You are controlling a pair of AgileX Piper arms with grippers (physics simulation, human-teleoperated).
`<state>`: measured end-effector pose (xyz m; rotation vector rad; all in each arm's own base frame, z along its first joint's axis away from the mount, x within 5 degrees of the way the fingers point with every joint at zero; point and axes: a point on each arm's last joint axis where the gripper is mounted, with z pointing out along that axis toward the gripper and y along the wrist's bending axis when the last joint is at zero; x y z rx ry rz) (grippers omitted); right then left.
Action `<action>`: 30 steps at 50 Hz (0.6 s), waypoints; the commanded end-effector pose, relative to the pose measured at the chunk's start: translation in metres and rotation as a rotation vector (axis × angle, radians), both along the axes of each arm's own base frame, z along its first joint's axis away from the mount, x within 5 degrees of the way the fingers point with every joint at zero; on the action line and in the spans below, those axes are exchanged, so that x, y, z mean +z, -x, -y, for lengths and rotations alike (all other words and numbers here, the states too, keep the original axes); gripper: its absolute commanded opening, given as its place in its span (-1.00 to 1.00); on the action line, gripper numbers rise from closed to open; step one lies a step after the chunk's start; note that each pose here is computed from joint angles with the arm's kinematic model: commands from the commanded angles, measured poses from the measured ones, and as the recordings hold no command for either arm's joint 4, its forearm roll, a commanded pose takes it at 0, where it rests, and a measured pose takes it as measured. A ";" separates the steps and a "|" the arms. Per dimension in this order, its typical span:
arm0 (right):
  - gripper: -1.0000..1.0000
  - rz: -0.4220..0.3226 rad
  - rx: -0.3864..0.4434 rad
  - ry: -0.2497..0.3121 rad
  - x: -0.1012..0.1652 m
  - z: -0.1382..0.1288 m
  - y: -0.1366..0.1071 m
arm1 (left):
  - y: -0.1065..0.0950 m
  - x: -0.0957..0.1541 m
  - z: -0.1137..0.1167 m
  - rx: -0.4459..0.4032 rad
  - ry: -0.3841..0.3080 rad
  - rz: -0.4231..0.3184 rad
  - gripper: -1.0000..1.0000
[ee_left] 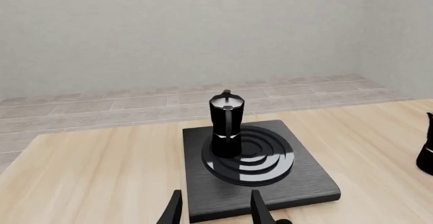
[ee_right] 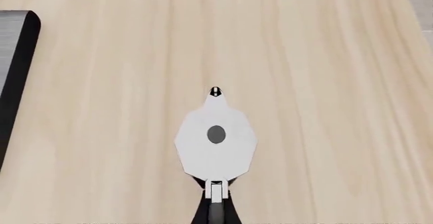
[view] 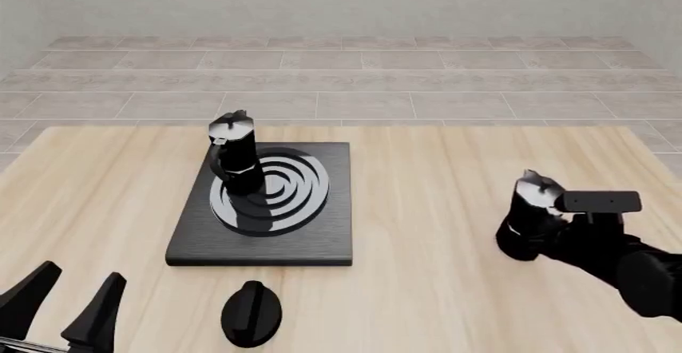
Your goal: Put both moka pots on the stove.
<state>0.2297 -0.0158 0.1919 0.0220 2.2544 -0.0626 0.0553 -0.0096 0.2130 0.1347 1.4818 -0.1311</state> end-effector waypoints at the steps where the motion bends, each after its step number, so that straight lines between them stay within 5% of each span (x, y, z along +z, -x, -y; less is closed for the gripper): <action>1: -1.00 0.059 0.000 0.009 0.023 0.001 0.000 | 0.000 0.000 0.000 0.003 0.002 0.002 1.00; 30: -1.00 0.185 0.060 0.023 0.091 -0.012 0.024 | 0.000 0.000 0.000 0.003 0.002 0.001 1.00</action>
